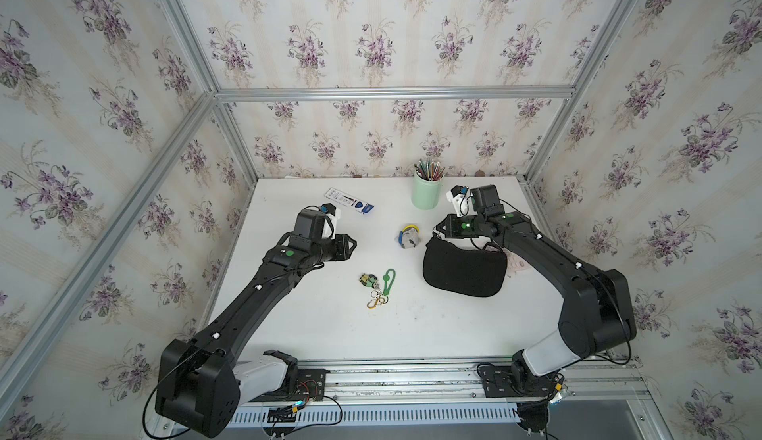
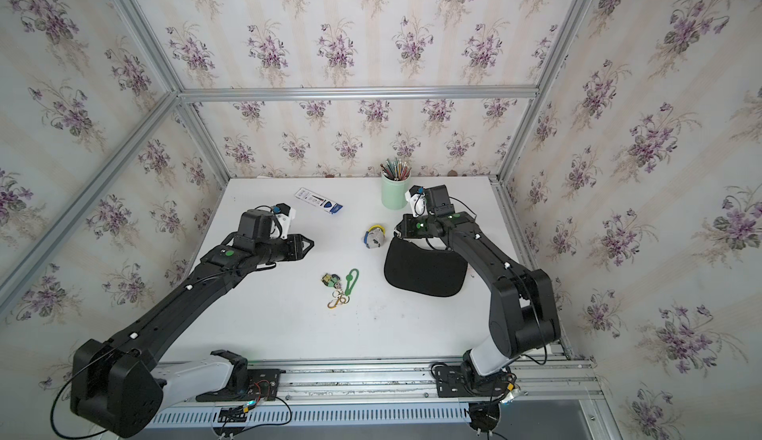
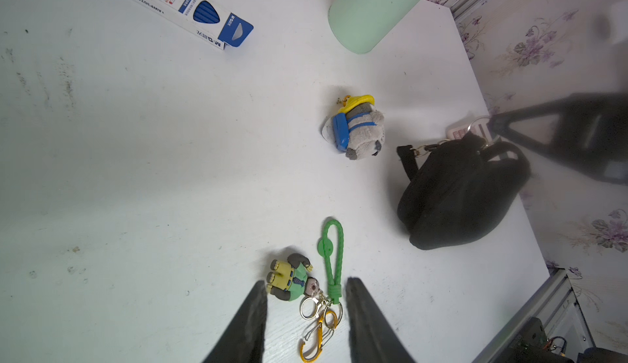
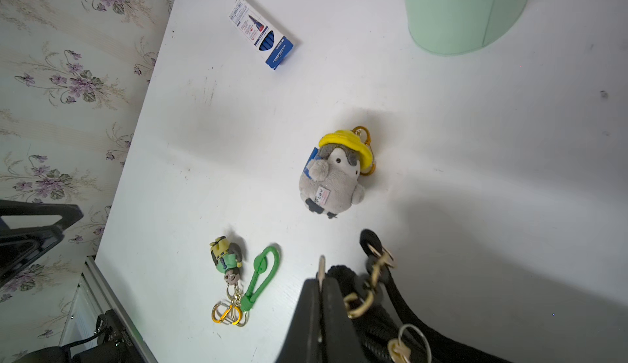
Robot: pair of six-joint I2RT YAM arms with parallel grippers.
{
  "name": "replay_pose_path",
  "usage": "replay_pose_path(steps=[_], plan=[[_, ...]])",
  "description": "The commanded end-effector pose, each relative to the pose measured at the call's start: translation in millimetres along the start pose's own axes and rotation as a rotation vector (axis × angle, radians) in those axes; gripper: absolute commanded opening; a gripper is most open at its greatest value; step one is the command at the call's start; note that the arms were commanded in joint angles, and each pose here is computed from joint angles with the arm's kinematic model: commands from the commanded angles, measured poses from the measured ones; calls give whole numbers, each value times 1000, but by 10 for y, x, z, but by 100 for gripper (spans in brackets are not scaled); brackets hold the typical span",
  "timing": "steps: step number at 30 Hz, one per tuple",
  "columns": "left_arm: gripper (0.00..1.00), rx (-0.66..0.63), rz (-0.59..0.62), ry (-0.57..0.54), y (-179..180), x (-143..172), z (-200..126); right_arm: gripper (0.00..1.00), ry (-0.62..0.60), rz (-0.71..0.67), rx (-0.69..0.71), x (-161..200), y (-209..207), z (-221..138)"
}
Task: Remove the decoration from the bag
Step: Place the bag at the center of the board.
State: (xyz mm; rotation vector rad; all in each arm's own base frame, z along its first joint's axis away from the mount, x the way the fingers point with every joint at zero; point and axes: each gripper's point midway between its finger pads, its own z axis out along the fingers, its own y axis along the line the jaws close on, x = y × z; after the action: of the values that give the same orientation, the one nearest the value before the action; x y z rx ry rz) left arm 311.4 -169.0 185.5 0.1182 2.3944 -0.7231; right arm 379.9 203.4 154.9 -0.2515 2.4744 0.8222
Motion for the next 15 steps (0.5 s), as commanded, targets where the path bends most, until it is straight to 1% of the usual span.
replay_pose_path(steps=[1,6,9,10,13,15], plan=[[41,-14,13,-4,31,15,-13,0,-30,2,-80,-87,116,122],[41,-42,2,-23,84,6,-39,0,11,40,-117,100,157,334],[41,-50,9,-47,79,-40,-87,0,20,60,-132,183,179,364],[41,-54,12,-56,80,-56,-105,5,18,64,-137,194,188,354],[41,-76,32,-92,78,-143,-190,29,-13,48,-133,114,238,250],[41,-101,48,-121,88,-219,-265,41,-50,21,-130,4,312,122]])
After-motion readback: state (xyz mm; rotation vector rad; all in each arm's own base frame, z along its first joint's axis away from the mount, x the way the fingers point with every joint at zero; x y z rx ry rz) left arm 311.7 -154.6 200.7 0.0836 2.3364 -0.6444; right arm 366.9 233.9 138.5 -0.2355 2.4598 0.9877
